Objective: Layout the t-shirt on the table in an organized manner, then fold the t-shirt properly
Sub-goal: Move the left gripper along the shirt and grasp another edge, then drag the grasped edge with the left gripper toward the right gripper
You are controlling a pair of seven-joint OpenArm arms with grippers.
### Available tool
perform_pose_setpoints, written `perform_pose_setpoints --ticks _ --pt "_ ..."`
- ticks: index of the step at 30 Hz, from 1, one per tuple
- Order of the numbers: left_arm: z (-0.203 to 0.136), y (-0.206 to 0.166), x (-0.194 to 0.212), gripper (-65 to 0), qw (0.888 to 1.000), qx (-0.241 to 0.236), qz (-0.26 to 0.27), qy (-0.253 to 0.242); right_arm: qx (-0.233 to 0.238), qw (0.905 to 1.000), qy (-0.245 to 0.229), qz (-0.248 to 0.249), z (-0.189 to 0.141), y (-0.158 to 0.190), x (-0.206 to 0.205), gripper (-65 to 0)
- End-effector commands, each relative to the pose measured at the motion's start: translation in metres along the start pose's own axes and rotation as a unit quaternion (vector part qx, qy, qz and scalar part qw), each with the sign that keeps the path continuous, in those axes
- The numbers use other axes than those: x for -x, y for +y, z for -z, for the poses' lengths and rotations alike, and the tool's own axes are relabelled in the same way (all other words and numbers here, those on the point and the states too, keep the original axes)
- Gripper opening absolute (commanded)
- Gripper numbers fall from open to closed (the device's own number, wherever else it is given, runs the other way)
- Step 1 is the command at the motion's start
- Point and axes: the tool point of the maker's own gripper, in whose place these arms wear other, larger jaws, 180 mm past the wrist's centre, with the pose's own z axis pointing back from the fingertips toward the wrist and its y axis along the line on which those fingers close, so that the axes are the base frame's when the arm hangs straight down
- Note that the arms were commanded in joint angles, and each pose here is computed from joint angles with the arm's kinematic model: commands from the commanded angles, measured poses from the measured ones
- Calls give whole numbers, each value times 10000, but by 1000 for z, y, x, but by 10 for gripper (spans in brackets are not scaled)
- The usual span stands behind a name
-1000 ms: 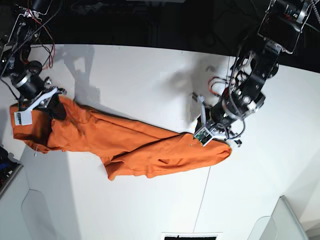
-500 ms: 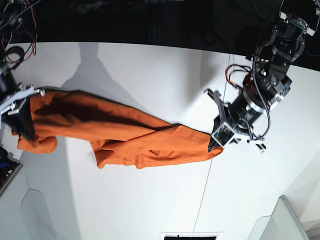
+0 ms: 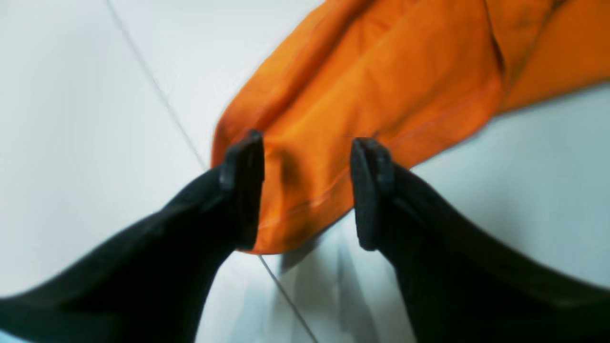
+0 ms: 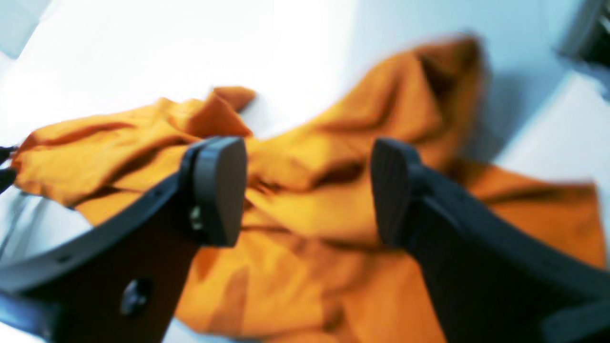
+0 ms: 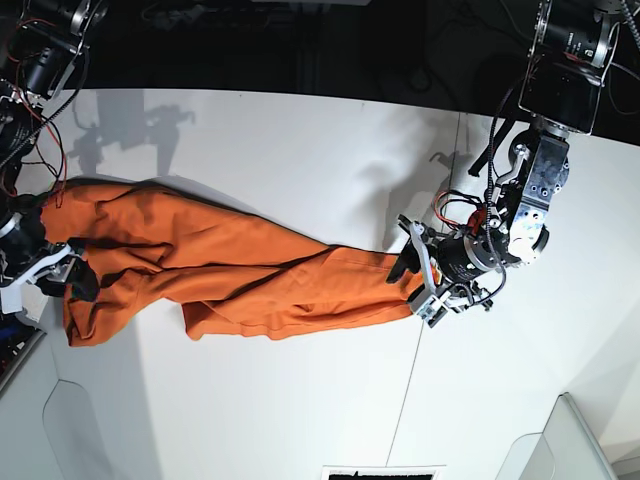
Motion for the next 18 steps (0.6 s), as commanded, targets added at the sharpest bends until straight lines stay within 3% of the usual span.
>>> perform_pose_setpoints --ticks 1,7,12,15,18 --pt "-4 5 -18 -332 9996 85 148 -244 -35 9993 -371 -59 -10 -1 -22 -251" --pt "-5 -28 -5 -332 9973 690 -82 -226 209 9997 -137 68 -38 -15 16 -251" --pt "10 -58 -34 -332 9932 948 -321 -586 158 9996 144 178 -41 -11 46 -251" --pt "22 -67 -58 -332 9921 816 -530 -797 165 9994 190 218 -39 -9 52 -251" --pt "33 -78 -71 -332 9930 775 -403 -797 279 9993 188 176 -37 -10 55 -251"
